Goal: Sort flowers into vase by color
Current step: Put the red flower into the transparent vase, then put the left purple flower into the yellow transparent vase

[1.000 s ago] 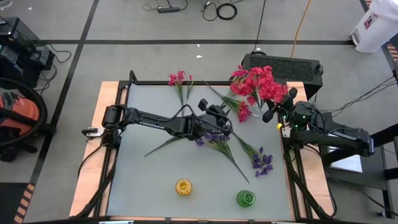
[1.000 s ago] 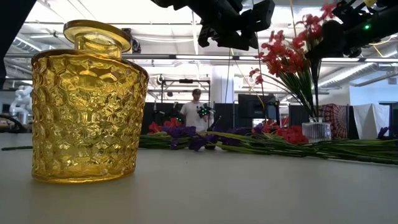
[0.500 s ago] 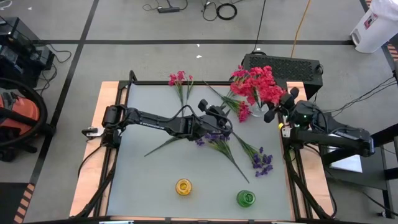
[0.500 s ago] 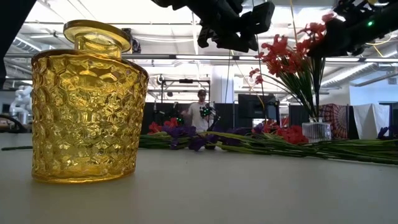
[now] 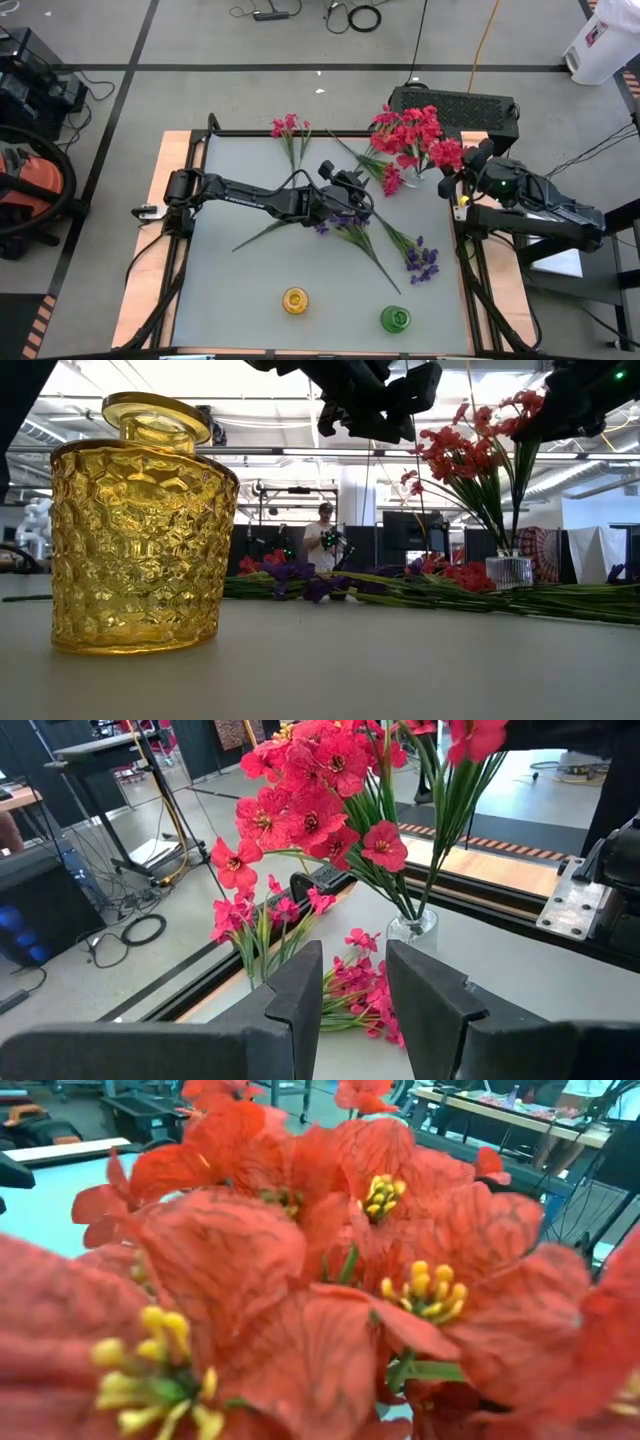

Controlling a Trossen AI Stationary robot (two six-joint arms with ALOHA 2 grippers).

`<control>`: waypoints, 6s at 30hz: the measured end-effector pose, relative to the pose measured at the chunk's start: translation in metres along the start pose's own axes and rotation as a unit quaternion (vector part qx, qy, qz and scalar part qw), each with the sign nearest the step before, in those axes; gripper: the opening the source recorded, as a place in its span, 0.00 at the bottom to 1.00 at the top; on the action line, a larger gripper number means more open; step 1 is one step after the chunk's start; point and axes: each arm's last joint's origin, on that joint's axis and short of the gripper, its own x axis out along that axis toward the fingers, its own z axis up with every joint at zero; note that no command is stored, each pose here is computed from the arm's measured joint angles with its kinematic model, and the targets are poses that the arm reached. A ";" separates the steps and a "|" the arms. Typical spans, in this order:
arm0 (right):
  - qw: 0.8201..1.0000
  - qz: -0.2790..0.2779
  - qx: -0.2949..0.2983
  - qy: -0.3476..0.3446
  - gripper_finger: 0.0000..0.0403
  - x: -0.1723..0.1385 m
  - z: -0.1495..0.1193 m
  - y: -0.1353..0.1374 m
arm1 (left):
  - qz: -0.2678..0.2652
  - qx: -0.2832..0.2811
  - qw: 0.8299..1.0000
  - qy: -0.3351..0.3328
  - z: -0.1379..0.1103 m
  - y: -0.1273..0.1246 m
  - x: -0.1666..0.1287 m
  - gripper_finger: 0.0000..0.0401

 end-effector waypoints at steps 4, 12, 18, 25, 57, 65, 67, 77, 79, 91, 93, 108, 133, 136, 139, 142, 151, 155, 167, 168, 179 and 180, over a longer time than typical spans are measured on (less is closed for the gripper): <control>1.000 0.012 -0.001 0.002 0.47 0.000 0.000 0.001 | 0.000 -0.001 1.000 -0.001 0.000 0.000 0.000 0.30; 1.000 0.026 -0.003 0.003 0.47 0.000 0.000 0.002 | -0.001 -0.004 1.000 -0.004 0.001 0.000 0.000 0.30; 1.000 0.026 -0.004 0.006 0.47 0.001 0.000 0.002 | -0.001 -0.003 1.000 -0.003 0.001 0.000 0.000 0.30; 0.999 0.024 -0.016 0.030 0.47 0.010 0.000 0.007 | -0.001 -0.002 1.000 -0.003 0.001 -0.001 0.000 0.30; 0.999 0.020 -0.009 0.042 0.63 0.020 0.002 0.014 | -0.001 -0.002 1.000 -0.003 0.001 -0.001 0.000 0.30; 0.995 0.055 0.017 0.078 0.83 0.019 -0.004 0.015 | -0.005 0.000 1.000 -0.001 0.000 -0.001 -0.001 0.30; 0.993 0.076 0.027 0.086 0.85 0.018 -0.005 0.016 | -0.005 0.001 1.000 0.000 0.000 -0.001 -0.001 0.30; 0.991 0.091 0.043 0.091 0.89 0.009 0.005 0.012 | -0.005 0.003 1.000 0.003 -0.001 -0.001 -0.001 0.30; 0.989 0.092 0.049 0.105 0.89 0.002 0.009 0.008 | -0.004 0.006 1.000 0.006 -0.001 -0.001 -0.001 0.30; 0.949 0.225 0.056 0.212 0.89 -0.041 0.022 -0.006 | -0.005 0.015 1.000 0.014 -0.003 -0.002 -0.002 0.30; 0.937 0.250 0.055 0.239 0.89 -0.043 0.018 -0.006 | -0.005 0.024 0.999 0.024 -0.006 -0.002 -0.003 0.30; 0.902 0.284 0.034 0.324 0.89 -0.052 0.004 -0.008 | -0.022 0.133 0.982 0.131 -0.035 -0.015 -0.026 0.30; 0.911 0.305 -0.020 0.276 0.89 -0.049 0.009 -0.006 | 0.054 0.007 0.834 0.549 -0.091 0.019 -0.080 0.30; 0.911 0.306 -0.026 0.274 0.89 -0.049 0.009 -0.006 | 0.074 0.009 0.821 0.566 -0.092 0.023 -0.084 0.30; 0.911 0.306 -0.026 0.274 0.89 -0.049 0.009 -0.006 | 0.082 0.016 0.816 0.573 -0.092 0.025 -0.085 0.30; 0.911 0.306 -0.027 0.274 0.89 -0.049 0.009 -0.006 | 0.079 0.018 0.816 0.573 -0.092 0.026 -0.084 0.30; 0.911 0.307 -0.028 0.274 0.89 -0.049 0.009 -0.006 | 0.079 0.054 0.806 0.584 -0.093 0.043 -0.071 0.30; 0.911 0.307 -0.027 0.274 0.89 -0.049 0.009 -0.006 | 0.067 0.060 0.791 0.605 -0.103 0.053 -0.063 0.30; 0.911 0.306 -0.026 0.275 0.89 -0.049 0.009 -0.006 | 0.025 0.043 0.784 0.619 -0.127 0.065 -0.049 0.30; 0.911 0.306 -0.026 0.275 0.89 -0.049 0.009 -0.006 | 0.014 0.040 0.788 0.614 -0.126 0.063 -0.048 0.30; 0.911 0.306 -0.026 0.275 0.89 -0.049 0.009 -0.006 | 0.007 0.040 0.800 0.599 -0.125 0.067 -0.039 0.30; 0.911 0.306 -0.026 0.275 0.89 -0.049 0.009 -0.006 | 0.013 0.037 0.798 0.601 -0.125 0.069 -0.038 0.30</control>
